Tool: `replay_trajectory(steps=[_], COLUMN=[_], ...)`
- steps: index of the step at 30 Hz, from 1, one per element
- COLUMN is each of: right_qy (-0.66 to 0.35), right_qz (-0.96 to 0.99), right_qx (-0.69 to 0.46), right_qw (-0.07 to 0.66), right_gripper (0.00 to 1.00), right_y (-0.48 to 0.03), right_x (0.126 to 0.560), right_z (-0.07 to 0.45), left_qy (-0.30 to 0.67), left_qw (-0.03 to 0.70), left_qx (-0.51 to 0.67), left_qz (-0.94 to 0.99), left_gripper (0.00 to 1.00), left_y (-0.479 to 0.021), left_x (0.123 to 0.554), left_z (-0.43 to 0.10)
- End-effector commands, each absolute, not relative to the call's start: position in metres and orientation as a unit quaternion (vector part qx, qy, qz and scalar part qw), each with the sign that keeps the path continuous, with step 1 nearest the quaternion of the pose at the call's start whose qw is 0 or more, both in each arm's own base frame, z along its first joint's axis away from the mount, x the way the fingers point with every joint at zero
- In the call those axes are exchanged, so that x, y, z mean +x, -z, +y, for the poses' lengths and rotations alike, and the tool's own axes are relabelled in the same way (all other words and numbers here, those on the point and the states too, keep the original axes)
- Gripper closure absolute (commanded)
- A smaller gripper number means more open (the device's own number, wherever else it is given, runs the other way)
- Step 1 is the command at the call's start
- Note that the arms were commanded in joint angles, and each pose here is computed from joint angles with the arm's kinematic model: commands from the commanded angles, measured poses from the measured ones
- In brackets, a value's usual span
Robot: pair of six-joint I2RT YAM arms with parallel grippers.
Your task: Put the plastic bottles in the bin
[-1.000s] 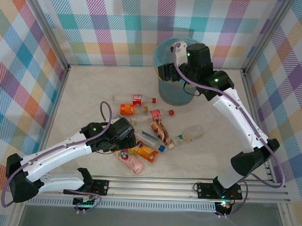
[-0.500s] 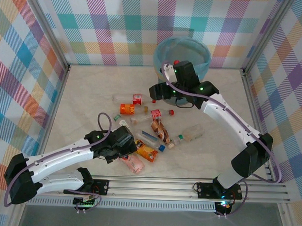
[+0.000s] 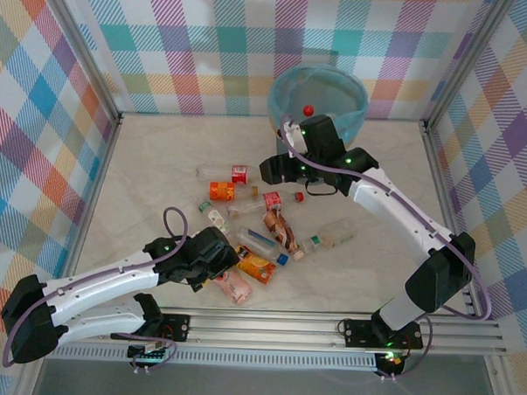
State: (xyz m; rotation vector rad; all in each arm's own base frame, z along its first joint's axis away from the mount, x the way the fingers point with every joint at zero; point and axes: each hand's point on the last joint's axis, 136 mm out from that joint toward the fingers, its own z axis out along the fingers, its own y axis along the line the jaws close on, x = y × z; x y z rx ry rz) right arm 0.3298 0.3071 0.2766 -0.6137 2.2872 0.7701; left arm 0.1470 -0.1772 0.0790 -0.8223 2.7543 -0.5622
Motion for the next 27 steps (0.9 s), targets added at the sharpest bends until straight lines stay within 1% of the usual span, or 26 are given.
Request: replay_trajectory(steps=[1, 7, 19, 27], right_qy=[-0.311, -0.303, -0.301, -0.299], right_qz=[0.858, 0.861, 0.862, 0.864], right_qx=[-0.241, -0.242, -0.244, -0.245], right_qw=[0.331, 0.33, 0.327, 0.324], right_gripper=[0.28, 0.28, 0.28, 0.28], right_y=[-0.291, -0.285, -0.281, -0.278], right_x=[0.324, 0.324, 0.325, 0.326], right_z=[0.312, 0.309, 0.31, 0.311], left_qy=[0.194, 0.168, 0.157, 0.149], left_qw=[0.094, 0.072, 0.05, 0.045], left_qx=[-0.294, -0.286, -0.267, -0.26], left_qz=[0.931, 0.941, 0.95, 0.953], left_gripper=[0.12, 0.12, 0.13, 0.22], left_y=[-0.07, -0.058, -0.044, -0.037], left_x=[0.143, 0.135, 0.129, 0.126], left_z=[-0.178, -0.176, -0.187, -0.185])
